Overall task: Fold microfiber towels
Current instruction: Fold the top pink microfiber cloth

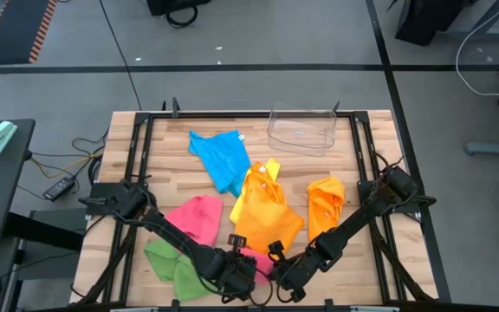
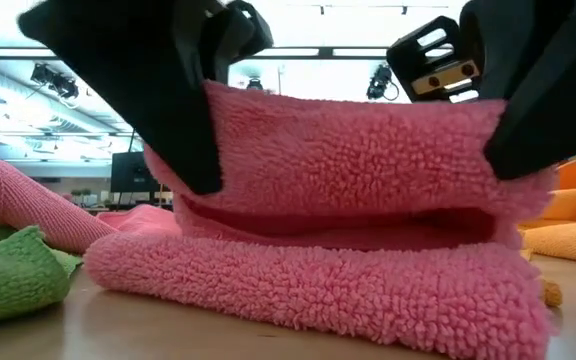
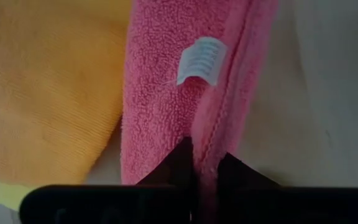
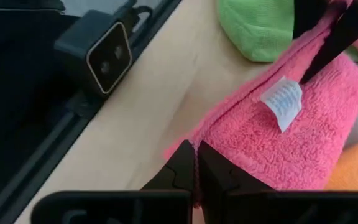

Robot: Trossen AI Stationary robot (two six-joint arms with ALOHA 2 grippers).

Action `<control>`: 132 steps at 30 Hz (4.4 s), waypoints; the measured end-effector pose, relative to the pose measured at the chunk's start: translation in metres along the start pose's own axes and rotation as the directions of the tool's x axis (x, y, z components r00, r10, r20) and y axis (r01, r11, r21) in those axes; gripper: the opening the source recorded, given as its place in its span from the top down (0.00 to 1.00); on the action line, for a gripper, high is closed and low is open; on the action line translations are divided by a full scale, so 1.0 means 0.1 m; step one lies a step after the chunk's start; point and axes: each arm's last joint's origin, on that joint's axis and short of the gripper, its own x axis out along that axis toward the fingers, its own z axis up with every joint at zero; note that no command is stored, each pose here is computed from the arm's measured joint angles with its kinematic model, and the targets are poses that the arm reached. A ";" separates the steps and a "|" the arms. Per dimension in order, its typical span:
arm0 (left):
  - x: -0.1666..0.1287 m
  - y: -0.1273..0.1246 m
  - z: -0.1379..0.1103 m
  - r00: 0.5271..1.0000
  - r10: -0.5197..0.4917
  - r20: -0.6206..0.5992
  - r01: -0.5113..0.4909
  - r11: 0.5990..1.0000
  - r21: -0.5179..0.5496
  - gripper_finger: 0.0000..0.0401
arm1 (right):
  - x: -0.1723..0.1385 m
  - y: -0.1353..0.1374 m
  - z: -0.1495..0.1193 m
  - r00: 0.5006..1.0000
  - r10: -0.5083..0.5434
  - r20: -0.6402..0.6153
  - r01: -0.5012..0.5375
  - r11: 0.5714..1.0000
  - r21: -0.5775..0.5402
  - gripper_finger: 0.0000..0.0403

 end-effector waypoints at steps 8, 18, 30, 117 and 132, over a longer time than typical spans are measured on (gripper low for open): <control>0.06 -0.08 -0.03 1.000 0.001 -0.012 0.000 1.000 0.018 0.95 | 0.03 0.02 0.04 0.998 0.042 0.052 -0.043 0.999 0.000 0.97; 0.19 -0.03 -0.09 0.995 0.033 -0.092 -0.030 0.999 0.037 0.91 | 0.29 -0.06 -0.18 0.999 0.035 -0.015 -0.035 0.999 0.003 0.97; 0.19 0.00 -0.12 0.991 0.023 -0.135 -0.016 0.999 0.051 0.74 | 0.27 -0.07 -0.15 0.999 0.039 0.004 -0.039 0.999 0.017 0.81; -0.41 0.03 -0.23 0.969 0.248 -0.015 -0.242 0.954 0.177 0.68 | 0.49 -0.44 -0.11 0.988 0.061 0.143 -0.071 0.995 0.068 0.67; -0.42 0.45 -0.73 0.952 -0.005 0.306 -0.005 0.999 0.033 0.76 | 0.49 -0.44 -0.11 0.988 0.062 0.143 -0.071 0.995 0.064 0.68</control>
